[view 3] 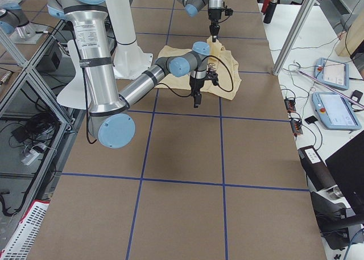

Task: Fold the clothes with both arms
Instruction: 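Carry the sleeve across the shirt front with the left gripper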

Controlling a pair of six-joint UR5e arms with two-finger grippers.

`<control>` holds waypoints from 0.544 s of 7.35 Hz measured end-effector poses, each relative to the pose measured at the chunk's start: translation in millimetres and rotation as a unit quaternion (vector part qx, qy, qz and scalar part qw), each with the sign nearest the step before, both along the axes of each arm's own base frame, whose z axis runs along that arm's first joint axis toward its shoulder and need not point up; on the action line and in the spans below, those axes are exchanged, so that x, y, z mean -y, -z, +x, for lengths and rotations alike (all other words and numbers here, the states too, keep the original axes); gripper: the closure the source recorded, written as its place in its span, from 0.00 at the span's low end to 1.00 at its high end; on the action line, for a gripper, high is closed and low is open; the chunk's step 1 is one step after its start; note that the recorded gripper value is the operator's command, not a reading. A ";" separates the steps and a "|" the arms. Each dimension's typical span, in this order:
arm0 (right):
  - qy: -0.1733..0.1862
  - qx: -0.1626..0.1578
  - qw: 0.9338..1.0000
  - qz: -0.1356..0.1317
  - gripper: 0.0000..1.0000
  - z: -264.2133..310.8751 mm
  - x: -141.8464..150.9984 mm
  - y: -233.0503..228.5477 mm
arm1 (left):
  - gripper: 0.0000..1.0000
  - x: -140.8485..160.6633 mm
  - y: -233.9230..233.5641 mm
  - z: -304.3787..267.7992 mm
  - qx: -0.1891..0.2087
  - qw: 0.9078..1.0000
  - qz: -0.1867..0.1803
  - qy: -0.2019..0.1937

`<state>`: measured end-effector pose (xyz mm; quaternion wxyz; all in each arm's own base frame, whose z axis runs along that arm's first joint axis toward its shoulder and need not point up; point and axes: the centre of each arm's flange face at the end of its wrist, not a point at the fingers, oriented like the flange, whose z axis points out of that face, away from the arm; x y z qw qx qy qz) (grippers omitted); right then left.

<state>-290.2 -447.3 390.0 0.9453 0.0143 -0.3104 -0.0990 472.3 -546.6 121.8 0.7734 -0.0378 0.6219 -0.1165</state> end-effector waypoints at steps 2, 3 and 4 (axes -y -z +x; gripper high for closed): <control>0.000 0.000 1.000 -0.001 0.00 -3.4 2.4 -7.6 | 1.00 2.8 -6.9 32.9 0.000 1.000 0.001 0.011; 0.000 0.001 1.000 0.000 0.00 -5.5 4.0 -10.2 | 1.00 1.1 -6.9 52.6 -0.002 1.000 0.006 0.015; 0.000 0.001 1.000 -0.001 0.00 -7.8 6.1 -13.0 | 1.00 -6.9 -8.4 78.6 -0.003 1.000 0.012 0.015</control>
